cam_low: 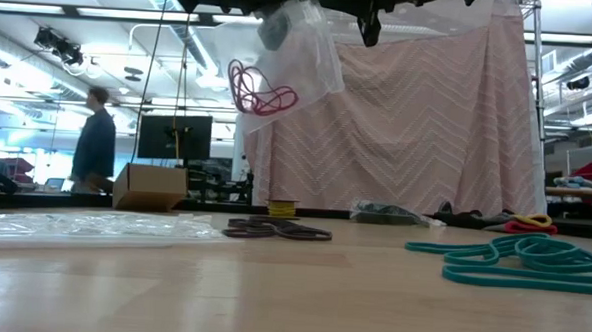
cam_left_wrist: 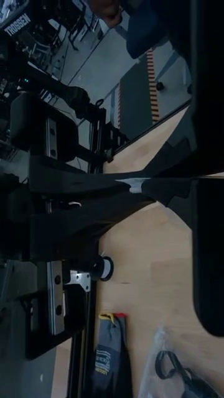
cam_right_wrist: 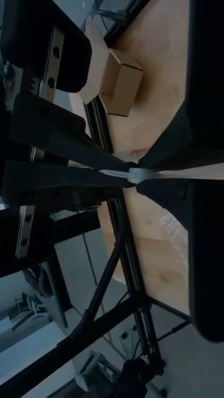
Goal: Sort rubber bands
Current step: Close the transparent zip bag
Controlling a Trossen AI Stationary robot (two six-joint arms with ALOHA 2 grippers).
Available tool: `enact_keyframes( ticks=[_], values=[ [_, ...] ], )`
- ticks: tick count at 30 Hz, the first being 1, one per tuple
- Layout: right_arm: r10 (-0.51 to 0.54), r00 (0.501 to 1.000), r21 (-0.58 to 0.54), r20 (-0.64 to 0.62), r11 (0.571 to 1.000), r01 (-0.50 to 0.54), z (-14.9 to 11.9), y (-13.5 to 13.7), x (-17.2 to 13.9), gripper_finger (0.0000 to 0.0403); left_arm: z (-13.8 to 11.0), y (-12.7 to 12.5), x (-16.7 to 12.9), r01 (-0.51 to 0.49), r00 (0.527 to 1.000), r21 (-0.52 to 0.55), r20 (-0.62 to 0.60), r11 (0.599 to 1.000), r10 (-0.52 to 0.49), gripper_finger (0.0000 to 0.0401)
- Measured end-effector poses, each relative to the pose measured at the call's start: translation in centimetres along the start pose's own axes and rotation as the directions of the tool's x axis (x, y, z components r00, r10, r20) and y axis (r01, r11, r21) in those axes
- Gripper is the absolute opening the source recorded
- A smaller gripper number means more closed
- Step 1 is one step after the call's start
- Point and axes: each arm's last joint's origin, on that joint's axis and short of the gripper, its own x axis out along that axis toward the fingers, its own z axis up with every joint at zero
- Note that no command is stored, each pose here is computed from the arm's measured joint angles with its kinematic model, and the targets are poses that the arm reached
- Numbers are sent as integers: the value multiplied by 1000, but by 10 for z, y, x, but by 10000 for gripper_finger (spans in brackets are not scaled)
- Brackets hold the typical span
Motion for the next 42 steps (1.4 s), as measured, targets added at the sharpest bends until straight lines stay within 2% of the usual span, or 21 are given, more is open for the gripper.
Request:
enact_keyframes(
  ticks=[23, 29, 35, 38, 42],
  values=[
    [-23, 996, 19, -86, 1000, 25, -12, -3, 3, 1, 7, -1, -1, 19, 998, 15, 55, 1000, -20, 0],
    [-43, 988, 25, -145, 999, 47, -20, -5, 5, 4, 25, -4, -19, 36, 985, 49, 166, 998, -43, 0],
    [-52, 988, 23, -146, 998, 56, -20, -5, 4, 3, 47, -10, -33, 55, 977, 71, 202, 996, -68, 0],
    [-53, 992, 0, -111, 999, 53, -15, -5, 3, 2, 50, -14, -37, 50, 983, 79, 174, 996, -64, 0],
    [-47, 998, -36, -40, 998, 46, -4, -4, -4, 10, 35, -10, -34, 25, 997, 23, 67, 999, -26, 0]
  ],
)
